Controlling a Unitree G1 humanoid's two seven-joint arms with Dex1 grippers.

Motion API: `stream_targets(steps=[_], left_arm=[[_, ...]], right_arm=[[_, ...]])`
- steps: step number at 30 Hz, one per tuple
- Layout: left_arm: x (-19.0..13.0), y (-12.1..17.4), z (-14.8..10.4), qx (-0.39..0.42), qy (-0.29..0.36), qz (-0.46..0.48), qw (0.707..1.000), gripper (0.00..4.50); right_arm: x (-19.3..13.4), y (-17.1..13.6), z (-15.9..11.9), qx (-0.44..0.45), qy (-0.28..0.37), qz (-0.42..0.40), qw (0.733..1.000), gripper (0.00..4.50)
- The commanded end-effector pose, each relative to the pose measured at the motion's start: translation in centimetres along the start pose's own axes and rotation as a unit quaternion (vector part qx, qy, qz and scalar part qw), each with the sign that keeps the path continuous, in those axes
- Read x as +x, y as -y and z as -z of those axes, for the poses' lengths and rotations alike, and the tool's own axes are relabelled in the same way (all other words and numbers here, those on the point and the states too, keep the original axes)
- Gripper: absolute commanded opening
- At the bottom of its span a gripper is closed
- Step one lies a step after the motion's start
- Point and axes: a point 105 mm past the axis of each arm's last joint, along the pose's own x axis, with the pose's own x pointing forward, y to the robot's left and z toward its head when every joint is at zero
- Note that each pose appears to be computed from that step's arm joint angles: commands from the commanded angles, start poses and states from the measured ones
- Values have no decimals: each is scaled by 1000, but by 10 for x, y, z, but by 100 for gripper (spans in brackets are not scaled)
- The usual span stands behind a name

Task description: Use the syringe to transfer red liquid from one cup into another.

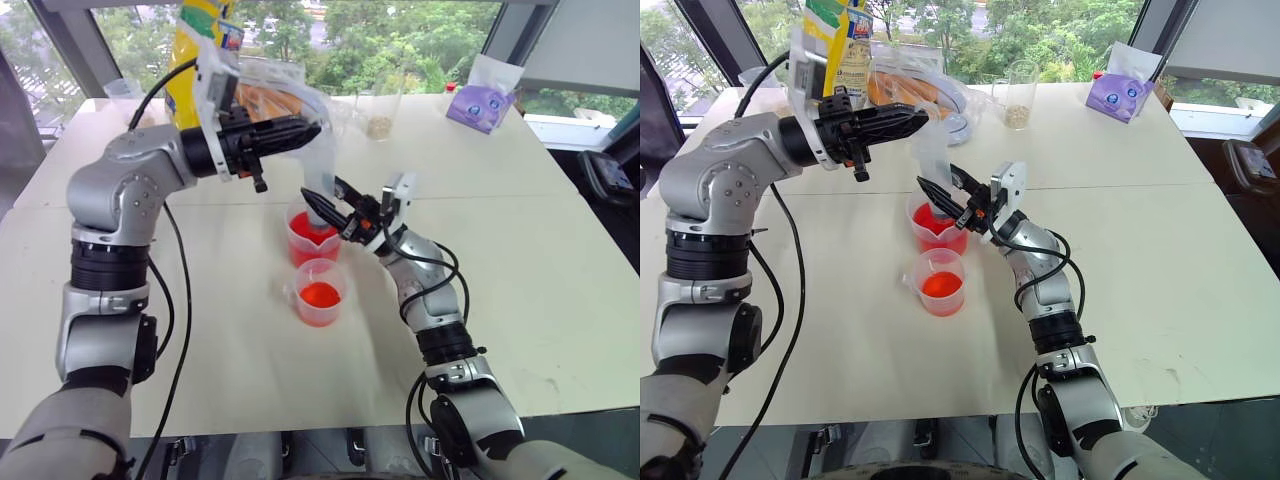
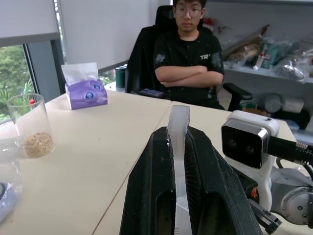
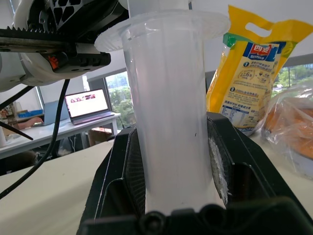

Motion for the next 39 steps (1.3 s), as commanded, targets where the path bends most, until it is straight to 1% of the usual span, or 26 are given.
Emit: stream_targets(steps=[1,16,27,29,30,33,35,37,39], left_arm=[[-5,0,-53,80,65,-16,995,6],[-4,1,-54,78,67,-16,995,6],[-7,4,-43,59,55,-10,997,6],[-8,4,-40,54,52,-11,997,82],[-8,4,-38,49,49,-11,998,110],[-11,6,-32,41,43,-12,998,255],[-14,6,-30,39,39,-14,998,360],[-19,7,-27,38,34,-16,999,447],[-29,9,-25,36,27,-17,999,447]], right_arm=[[2,-18,19,13,-38,-42,998,139],[3,-19,16,15,-34,-43,998,139],[7,-16,6,10,-20,-43,999,139],[8,-15,3,8,-16,-41,999,139],[10,-13,-1,4,-11,-40,999,139],[13,-9,-13,-5,3,-36,999,139],[15,-7,-19,-10,11,-34,999,139],[16,-4,-25,-14,17,-32,999,139],[16,-1,-34,-18,27,-28,999,139]])
